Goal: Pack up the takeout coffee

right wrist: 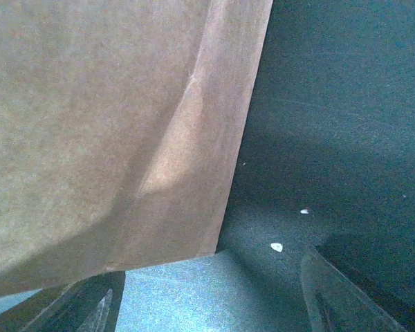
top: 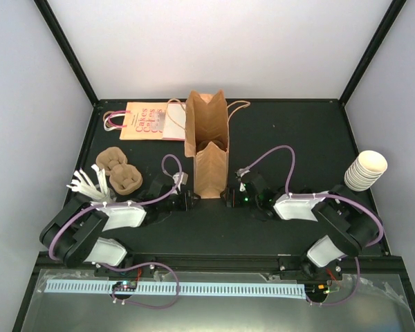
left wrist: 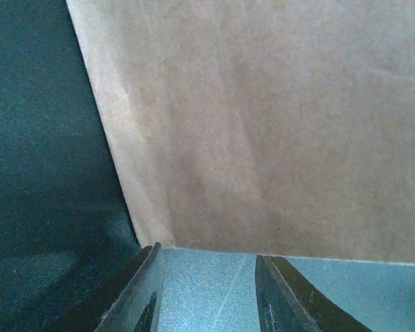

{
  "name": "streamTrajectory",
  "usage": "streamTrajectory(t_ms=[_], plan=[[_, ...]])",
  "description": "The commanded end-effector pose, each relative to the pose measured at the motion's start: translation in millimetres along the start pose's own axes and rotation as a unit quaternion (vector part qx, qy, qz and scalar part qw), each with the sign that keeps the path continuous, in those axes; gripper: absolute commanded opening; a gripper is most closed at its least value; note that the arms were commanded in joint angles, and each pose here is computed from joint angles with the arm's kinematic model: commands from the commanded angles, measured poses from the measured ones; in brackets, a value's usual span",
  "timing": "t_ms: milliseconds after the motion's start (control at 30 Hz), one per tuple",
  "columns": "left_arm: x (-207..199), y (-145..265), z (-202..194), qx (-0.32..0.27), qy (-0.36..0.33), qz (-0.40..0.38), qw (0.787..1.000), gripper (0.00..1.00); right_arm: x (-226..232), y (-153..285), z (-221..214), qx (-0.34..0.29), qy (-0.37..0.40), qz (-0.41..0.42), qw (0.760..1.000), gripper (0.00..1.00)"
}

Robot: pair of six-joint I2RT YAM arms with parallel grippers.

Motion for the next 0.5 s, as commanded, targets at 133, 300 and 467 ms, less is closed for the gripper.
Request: streamTrajectory(t_ms=[133, 300, 467], plan=[[-12.8, 9.2, 9.3, -0.012, -0.027, -0.027, 0.999, 0.42, 4.5, 16.0, 7.8, -0.023, 0.02, 0.01, 0.999, 0.78], [-16.3, 27.5, 2.3, -0.015, -0.026, -0.035, 0.999, 0.46, 5.3, 33.4, 3.9, -0.024, 0.029, 0.014, 0.999, 0.83], [-16.2, 46.4, -8.0, -0.009, -0.022, -0.033, 0.999, 0.49, 1.3, 51.0, -7.7, -0.019, 0.031, 0.01, 0.999, 0.88]])
Point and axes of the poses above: each gripper's point midway between its finger pads, its own y axis back along the fingers, its own x axis along the line the jaws close on, z = x × y, the point moved 6 cm from there along y, back along the fingers, and after that the axes turned 6 degrees about y, right-handed, at the moved point
